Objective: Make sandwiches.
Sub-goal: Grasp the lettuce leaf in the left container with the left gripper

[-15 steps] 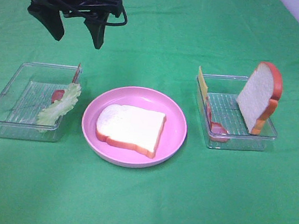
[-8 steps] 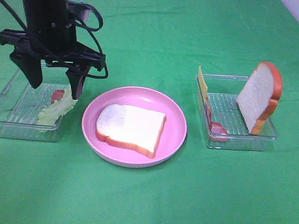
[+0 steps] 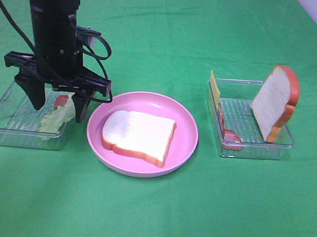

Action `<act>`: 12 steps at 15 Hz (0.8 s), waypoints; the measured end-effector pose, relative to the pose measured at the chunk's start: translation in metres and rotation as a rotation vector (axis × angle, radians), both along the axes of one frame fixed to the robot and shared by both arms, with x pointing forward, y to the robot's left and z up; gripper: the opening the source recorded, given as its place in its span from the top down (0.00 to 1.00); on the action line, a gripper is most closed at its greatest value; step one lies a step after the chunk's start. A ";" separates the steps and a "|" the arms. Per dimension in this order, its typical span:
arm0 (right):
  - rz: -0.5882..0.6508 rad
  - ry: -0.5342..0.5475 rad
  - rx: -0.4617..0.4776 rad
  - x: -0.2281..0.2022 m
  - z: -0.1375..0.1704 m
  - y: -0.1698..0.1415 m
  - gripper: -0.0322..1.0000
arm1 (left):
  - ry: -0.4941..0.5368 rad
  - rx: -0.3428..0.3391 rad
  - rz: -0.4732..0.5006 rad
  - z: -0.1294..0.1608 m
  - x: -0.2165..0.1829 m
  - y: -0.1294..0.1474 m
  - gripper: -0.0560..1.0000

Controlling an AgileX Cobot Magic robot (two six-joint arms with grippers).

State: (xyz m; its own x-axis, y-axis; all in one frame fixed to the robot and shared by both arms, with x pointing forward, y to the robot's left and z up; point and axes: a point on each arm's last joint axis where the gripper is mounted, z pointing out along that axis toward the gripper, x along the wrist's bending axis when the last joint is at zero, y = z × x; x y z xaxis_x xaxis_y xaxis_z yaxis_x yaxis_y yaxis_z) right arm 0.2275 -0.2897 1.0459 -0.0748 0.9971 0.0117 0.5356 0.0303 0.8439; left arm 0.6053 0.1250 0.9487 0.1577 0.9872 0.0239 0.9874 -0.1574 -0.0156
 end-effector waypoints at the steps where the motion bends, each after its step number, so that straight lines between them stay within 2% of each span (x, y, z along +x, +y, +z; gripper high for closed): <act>1: 0.000 0.000 0.000 0.000 0.000 0.000 0.22 | -0.012 -0.006 0.000 -0.002 0.002 -0.001 0.27; 4: 0.000 0.000 0.000 0.000 0.000 0.000 0.22 | -0.045 -0.022 -0.001 -0.004 0.005 -0.003 0.27; 6: 0.000 0.000 0.000 0.000 0.000 0.000 0.22 | -0.064 -0.032 0.015 -0.004 0.007 -0.003 0.34; 8: 0.000 0.000 0.000 0.000 0.000 0.000 0.22 | -0.071 -0.036 0.017 -0.004 0.008 -0.004 0.45; 12: 0.000 0.000 0.000 0.000 0.000 0.000 0.22 | -0.073 -0.037 0.018 -0.004 0.008 -0.004 0.62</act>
